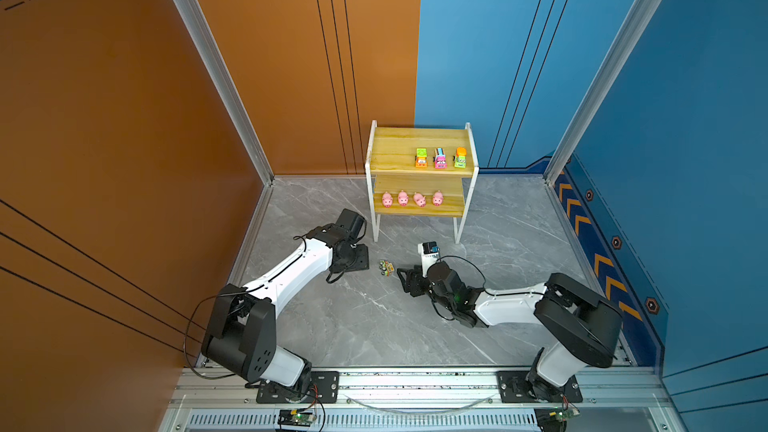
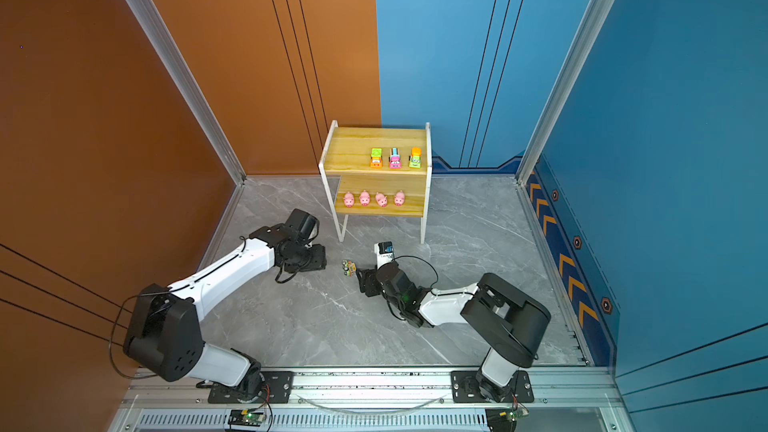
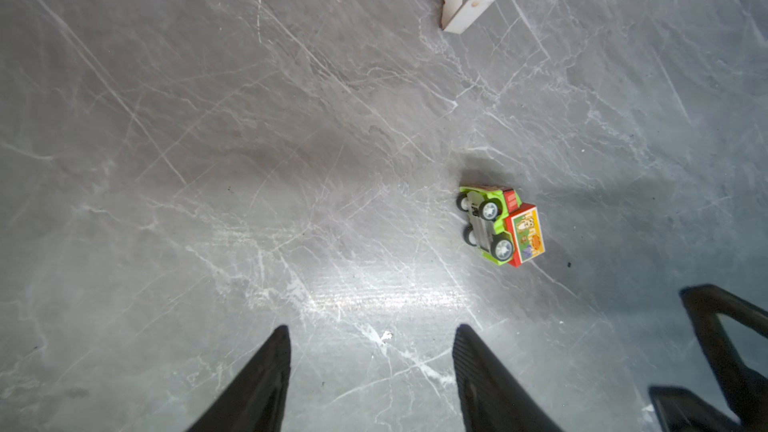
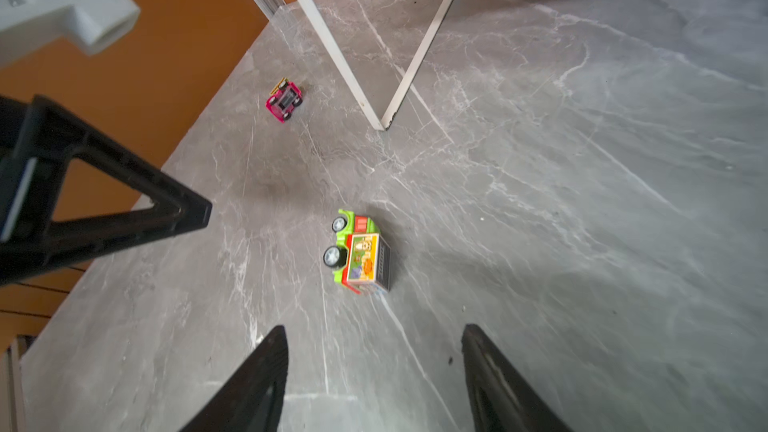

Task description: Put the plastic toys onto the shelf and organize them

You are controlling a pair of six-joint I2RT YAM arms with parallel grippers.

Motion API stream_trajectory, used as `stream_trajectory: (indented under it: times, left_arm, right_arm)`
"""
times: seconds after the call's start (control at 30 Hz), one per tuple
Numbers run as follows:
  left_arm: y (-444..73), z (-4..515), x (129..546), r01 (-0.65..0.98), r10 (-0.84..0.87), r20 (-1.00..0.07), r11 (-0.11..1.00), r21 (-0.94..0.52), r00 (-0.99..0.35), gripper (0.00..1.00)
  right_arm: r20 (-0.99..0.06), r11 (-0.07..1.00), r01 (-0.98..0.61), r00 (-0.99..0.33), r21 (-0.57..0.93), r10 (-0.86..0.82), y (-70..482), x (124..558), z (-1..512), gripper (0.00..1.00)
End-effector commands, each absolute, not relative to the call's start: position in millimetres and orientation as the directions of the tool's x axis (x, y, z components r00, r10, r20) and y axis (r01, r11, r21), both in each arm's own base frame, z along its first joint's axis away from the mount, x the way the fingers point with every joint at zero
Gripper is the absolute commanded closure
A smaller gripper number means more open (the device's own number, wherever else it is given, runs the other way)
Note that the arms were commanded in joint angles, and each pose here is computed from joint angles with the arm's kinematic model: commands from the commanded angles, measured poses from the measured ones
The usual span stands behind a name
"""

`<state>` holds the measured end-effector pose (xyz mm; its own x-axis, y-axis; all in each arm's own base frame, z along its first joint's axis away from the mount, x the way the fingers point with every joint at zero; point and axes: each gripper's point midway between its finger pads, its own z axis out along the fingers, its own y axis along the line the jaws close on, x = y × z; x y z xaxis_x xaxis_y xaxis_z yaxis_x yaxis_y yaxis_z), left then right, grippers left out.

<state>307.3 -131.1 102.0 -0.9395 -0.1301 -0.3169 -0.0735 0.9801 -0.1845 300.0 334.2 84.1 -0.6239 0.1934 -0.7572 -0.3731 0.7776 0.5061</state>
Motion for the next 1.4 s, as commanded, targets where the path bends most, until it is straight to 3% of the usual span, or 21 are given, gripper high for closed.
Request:
stream_trajectory:
  times: [0.0, 0.23, 0.67, 0.8, 1.03, 1.2, 1.37]
  left_arm:
    - [-141.8, 109.5, 305.3, -0.047, -0.136, -0.318, 0.961, -0.272, -0.938, 0.36]
    - [-138.3, 105.5, 300.6, -0.05, -0.147, -0.302, 0.95, -0.309, -0.942, 0.35]
    - [-132.9, 115.8, 301.0, -0.043, -0.171, -0.317, 0.928, -0.371, -0.933, 0.35]
    - [-131.4, 117.0, 301.5, -0.045, -0.18, -0.32, 0.921, -0.387, -0.93, 0.35]
    - [-125.1, 124.7, 303.7, -0.052, -0.201, -0.336, 0.914, -0.403, -0.92, 0.34]
    - [-119.9, 128.5, 305.8, -0.062, -0.221, -0.348, 0.908, -0.414, -0.911, 0.34]
    - [-108.8, 133.1, 309.9, -0.088, -0.258, -0.367, 0.903, -0.42, -0.894, 0.34]
  right_arm:
    - [-0.703, 0.664, -0.36, -0.611, 0.656, 0.363, 354.9, 317.0, 101.5, 0.33]
    - [-0.69, 0.669, -0.326, -0.609, 0.668, 0.392, 372.6, 328.5, 72.2, 0.34]
    - [-0.748, 0.788, -0.279, -0.585, 0.548, 0.313, 384.8, 329.3, 31.6, 0.42]
    - [-0.784, 0.85, -0.287, -0.584, 0.441, 0.21, 392.2, 327.9, 24.4, 0.44]
    - [-0.83, 0.932, -0.304, -0.557, 0.2, -0.004, 396.3, 323.1, 17.3, 0.56]
    - [-0.84, 0.953, -0.301, -0.524, 0.029, -0.14, 392.6, 323.3, 20.5, 0.68]
    - [-0.819, 0.927, -0.304, -0.459, -0.219, -0.344, 381.4, 321.1, 42.6, 0.72]
